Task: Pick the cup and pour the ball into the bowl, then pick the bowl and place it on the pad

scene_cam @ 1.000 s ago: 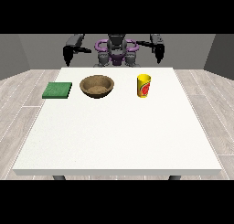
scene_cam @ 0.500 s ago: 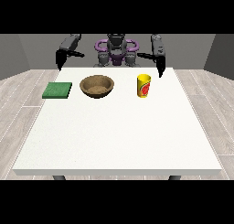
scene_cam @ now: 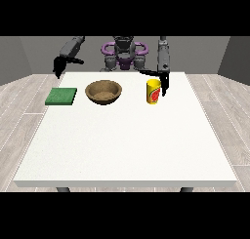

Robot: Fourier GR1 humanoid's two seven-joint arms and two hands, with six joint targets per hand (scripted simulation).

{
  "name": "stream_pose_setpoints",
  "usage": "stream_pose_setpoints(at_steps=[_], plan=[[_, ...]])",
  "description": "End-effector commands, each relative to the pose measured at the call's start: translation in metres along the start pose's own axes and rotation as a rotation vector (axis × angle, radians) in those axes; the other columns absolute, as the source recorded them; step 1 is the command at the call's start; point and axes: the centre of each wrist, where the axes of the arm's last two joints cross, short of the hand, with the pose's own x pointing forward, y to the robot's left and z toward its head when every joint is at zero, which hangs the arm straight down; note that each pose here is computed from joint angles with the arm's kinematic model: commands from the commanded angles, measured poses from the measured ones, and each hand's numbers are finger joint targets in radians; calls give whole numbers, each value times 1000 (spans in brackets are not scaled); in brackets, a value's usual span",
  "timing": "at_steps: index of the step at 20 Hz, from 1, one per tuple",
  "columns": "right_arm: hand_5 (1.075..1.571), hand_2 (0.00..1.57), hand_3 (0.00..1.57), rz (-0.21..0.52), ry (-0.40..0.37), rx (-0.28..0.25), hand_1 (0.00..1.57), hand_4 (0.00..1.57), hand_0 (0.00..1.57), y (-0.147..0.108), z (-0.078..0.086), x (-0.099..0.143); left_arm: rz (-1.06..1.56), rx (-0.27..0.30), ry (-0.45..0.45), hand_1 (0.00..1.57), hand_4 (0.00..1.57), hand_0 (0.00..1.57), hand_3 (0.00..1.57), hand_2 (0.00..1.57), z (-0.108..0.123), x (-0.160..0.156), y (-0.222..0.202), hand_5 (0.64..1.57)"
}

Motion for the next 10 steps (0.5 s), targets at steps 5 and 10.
stream_pose_setpoints(at_steps=[5,10], plan=[[1558,0,0,4,-35,-50,0,0,0,-15,-11,-5,5,7,-24,0,0,0,0,0,-11,-16,5,1229],[1562,0,0,-19,-40,33,0,0,0,-14,-16,10,-348,65,-57,1289,789,1289,1571,1571,-9,-19,34,1524]])
